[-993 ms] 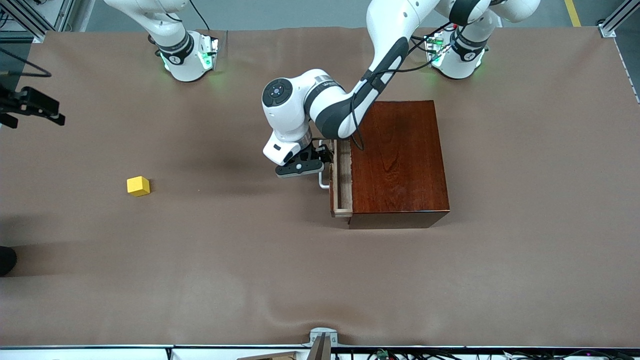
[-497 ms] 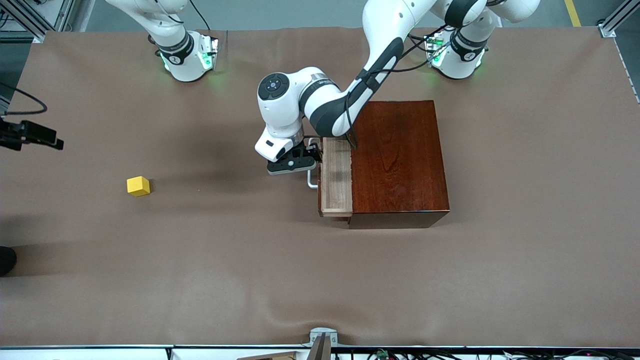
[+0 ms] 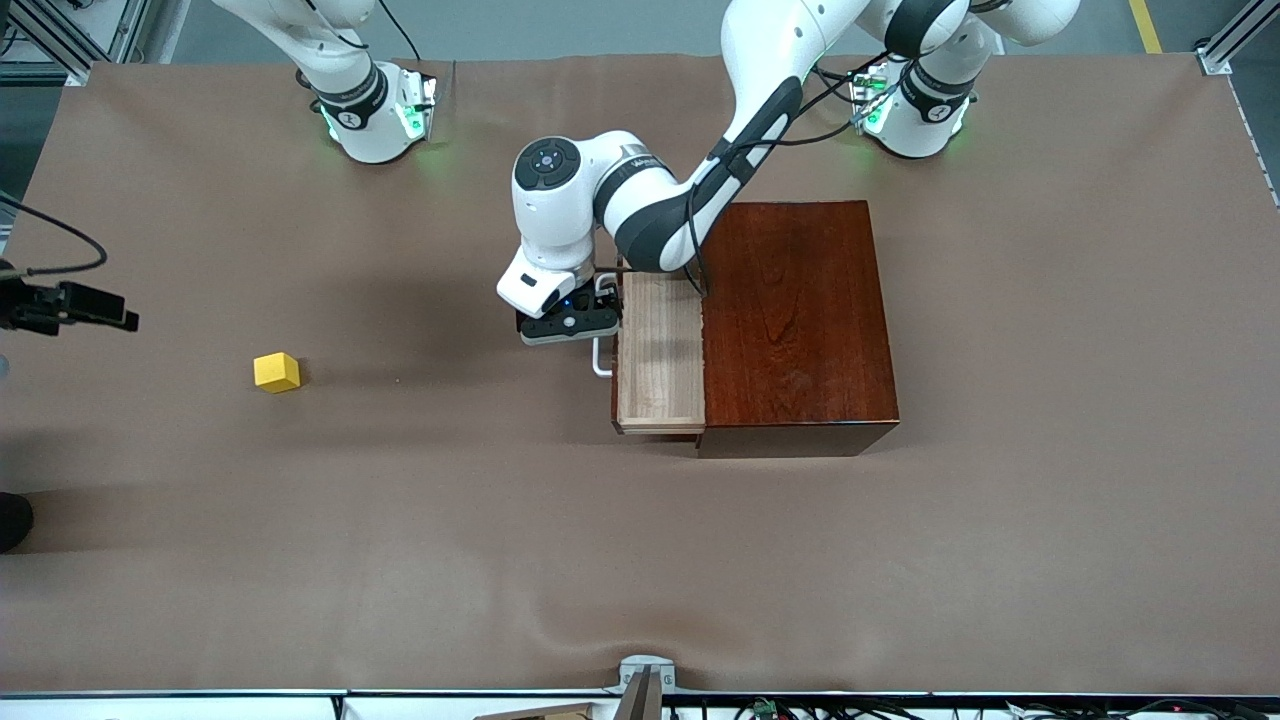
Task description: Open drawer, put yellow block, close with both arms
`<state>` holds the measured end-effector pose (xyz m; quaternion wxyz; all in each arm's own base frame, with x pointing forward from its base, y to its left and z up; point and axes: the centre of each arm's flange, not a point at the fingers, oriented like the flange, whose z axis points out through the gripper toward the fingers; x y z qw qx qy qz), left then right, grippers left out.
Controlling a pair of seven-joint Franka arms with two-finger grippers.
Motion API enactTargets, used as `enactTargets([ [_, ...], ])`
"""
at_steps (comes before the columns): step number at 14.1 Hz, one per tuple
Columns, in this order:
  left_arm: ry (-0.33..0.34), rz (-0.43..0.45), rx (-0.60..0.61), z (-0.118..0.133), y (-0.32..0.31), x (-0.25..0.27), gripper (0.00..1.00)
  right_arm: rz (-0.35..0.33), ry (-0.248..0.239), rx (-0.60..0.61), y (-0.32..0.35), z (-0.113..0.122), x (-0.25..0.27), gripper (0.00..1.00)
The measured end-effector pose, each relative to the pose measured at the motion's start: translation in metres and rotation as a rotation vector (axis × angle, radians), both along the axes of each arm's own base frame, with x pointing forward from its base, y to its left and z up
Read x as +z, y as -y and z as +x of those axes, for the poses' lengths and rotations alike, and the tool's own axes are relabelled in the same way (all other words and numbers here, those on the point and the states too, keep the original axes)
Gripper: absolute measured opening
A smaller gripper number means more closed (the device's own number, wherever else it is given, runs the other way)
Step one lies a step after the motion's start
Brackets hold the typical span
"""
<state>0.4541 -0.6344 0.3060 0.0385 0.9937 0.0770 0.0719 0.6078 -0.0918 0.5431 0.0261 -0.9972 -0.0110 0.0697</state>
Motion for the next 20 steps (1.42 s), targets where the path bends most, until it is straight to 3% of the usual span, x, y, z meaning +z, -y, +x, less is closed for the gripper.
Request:
enactTargets([
  [5, -0.024, 0.02, 0.01, -0.003, -0.001, 0.025, 1.0, 0.01, -0.042, 0.001, 0.002, 0.018, -0.054, 1.0],
  [9, -0.025, 0.056, 0.06, 0.006, -0.033, 0.121, 1.0, 0.01, -0.043, -0.003, 0.004, 0.022, -0.105, 1.0],
  [14, -0.059, 0.13, 0.231, 0.057, -0.178, 0.262, 1.0, 0.007, -0.028, -0.014, 0.007, 0.016, -0.171, 1.0],
  [20, -0.151, 0.242, 0.073, 0.116, -0.334, 0.291, 1.0, -0.022, -0.051, -0.007, 0.02, 0.005, -0.237, 1.0],
])
